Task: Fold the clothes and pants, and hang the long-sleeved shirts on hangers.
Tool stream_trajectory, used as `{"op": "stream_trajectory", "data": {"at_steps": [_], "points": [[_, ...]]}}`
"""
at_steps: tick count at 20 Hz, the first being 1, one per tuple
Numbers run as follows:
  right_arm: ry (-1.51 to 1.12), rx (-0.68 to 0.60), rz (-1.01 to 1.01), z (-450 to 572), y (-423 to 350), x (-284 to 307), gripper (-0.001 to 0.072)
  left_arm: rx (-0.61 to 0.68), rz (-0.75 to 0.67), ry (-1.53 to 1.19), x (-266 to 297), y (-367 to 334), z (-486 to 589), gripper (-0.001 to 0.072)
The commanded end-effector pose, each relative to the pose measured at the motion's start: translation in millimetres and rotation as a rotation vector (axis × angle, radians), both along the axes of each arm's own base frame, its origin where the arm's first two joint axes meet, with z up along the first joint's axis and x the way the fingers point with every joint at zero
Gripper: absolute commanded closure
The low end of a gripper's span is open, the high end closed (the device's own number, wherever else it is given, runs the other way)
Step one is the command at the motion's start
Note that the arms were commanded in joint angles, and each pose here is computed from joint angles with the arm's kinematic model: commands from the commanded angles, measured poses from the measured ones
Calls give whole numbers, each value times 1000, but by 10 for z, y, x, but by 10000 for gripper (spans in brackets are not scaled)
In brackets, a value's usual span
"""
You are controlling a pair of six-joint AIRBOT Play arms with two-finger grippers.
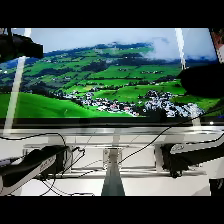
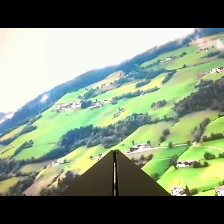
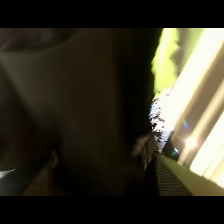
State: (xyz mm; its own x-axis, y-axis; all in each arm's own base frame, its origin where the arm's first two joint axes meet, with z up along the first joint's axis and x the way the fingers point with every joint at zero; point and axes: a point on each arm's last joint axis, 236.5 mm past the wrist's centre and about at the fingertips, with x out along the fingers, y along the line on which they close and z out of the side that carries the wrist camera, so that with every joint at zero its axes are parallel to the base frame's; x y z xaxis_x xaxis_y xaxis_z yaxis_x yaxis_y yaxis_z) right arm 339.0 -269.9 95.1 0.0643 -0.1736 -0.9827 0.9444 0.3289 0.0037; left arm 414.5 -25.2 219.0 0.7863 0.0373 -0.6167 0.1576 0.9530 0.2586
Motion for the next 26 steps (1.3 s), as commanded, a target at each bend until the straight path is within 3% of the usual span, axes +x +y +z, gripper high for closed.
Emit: {"op": "stream_trajectory", "data": {"at_steps": [1, 4, 7, 12, 14, 15, 20, 26], "points": [[53, -4, 22, -32, -97, -168, 14, 3, 3, -1, -2, 12, 5, 699], [5, -24, 181, -19, -12, 82, 32, 3, 3, -1, -2, 12, 5, 699], [-96, -60, 482, 31, 380, 642, 47, 3, 3, -1, -2, 12, 5, 699], [-306, -7, 899, 172, 1897, 1485, 545, 3, 3, -1, -2, 12, 5, 699], [-383, 24, 1113, 262, 2658, 1627, 606, 3, 3, -1, -2, 12, 5, 698], [-400, 29, 1193, 293, 2967, 1635, 687, 3, 3, -1, -2, 12, 5, 699], [-341, -65, 1473, 262, 3907, 1500, 690, 3, 3, -1, -2, 12, 5, 699], [-342, -66, 1560, 261, 4310, 1388, 690, 3, 3, -1, -2, 12, 5, 699]]}}
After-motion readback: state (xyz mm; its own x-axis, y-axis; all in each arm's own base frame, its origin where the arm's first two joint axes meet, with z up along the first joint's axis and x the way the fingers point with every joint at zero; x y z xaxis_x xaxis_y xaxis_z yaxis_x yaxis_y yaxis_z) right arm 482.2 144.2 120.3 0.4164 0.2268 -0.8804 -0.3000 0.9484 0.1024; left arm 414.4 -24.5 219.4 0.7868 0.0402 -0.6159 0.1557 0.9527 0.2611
